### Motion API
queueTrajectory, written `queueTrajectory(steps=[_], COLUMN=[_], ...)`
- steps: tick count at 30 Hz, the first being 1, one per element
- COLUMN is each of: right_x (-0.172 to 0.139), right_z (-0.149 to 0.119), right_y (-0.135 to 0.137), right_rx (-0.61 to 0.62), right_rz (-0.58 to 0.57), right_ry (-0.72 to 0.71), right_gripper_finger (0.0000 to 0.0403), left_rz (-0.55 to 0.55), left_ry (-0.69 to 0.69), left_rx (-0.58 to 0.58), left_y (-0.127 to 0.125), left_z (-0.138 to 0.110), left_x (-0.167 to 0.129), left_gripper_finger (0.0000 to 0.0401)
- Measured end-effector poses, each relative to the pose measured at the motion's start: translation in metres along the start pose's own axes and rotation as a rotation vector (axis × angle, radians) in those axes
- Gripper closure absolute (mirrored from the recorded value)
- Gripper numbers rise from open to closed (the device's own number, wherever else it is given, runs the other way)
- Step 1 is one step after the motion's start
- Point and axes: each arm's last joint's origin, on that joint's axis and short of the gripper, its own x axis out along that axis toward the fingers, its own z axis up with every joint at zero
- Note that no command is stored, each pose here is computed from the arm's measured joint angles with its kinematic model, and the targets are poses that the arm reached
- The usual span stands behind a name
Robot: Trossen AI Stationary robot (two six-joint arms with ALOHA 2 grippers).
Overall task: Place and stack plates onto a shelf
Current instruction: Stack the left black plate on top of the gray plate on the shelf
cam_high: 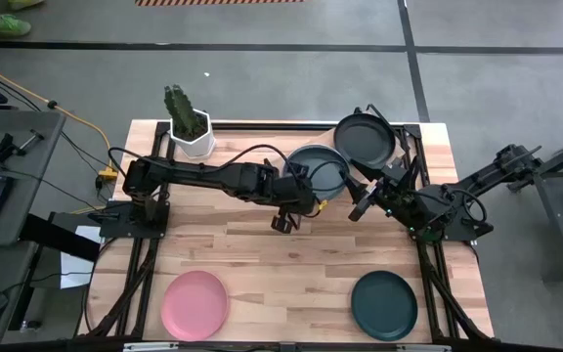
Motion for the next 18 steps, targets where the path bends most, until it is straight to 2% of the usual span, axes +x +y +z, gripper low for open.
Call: queueTrajectory(steps=[18], right_x=[0.0], right_z=[0.0], right_y=[0.0], right_rx=[0.0], right_rz=[0.0], right_ry=[0.0], right_gripper_finger=[0.0208], left_rz=[-0.019], left_ry=[-0.008], left_rx=[-0.015], left_y=[-0.0008], left_z=[0.0003], left_x=[-0.0001], left_gripper_finger=[0.0378])
